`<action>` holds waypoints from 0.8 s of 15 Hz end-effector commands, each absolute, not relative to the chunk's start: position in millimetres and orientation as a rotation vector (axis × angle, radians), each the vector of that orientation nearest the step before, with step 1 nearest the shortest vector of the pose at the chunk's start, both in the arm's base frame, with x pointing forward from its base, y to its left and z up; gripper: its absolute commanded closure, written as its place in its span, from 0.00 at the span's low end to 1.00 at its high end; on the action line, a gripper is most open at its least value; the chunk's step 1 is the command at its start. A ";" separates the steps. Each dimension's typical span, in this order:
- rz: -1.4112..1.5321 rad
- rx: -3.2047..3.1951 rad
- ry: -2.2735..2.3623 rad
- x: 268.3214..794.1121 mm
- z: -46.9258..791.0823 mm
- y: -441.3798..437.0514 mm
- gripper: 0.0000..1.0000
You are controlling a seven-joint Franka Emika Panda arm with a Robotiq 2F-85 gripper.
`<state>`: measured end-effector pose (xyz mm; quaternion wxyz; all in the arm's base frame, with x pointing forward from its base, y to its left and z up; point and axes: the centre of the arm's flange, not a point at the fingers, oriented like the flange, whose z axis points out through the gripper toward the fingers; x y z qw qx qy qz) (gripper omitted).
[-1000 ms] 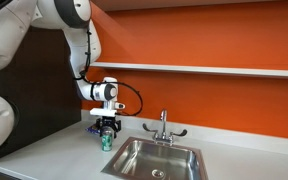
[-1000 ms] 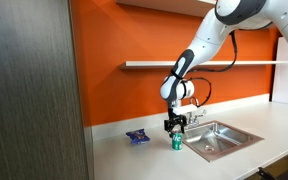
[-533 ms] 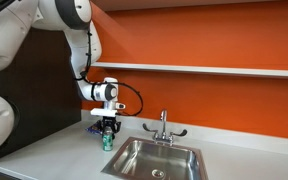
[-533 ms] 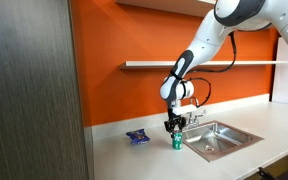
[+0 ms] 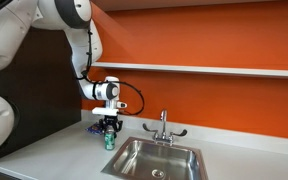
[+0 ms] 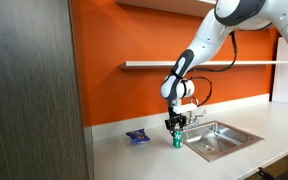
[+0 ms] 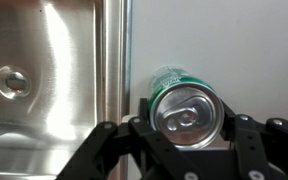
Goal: Pick up the can and put it in the sink
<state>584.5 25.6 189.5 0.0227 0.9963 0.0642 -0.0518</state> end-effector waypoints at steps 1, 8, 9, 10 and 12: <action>-0.131 3.085 0.152 578.6 225.0 23.7 0.62; -0.079 3.079 0.083 576.8 255.1 8.0 0.62; -0.074 3.078 0.067 575.7 257.1 3.5 0.62; -0.068 3.079 0.047 574.1 259.4 -1.9 0.62; -0.060 3.079 0.008 570.3 262.3 -15.5 0.62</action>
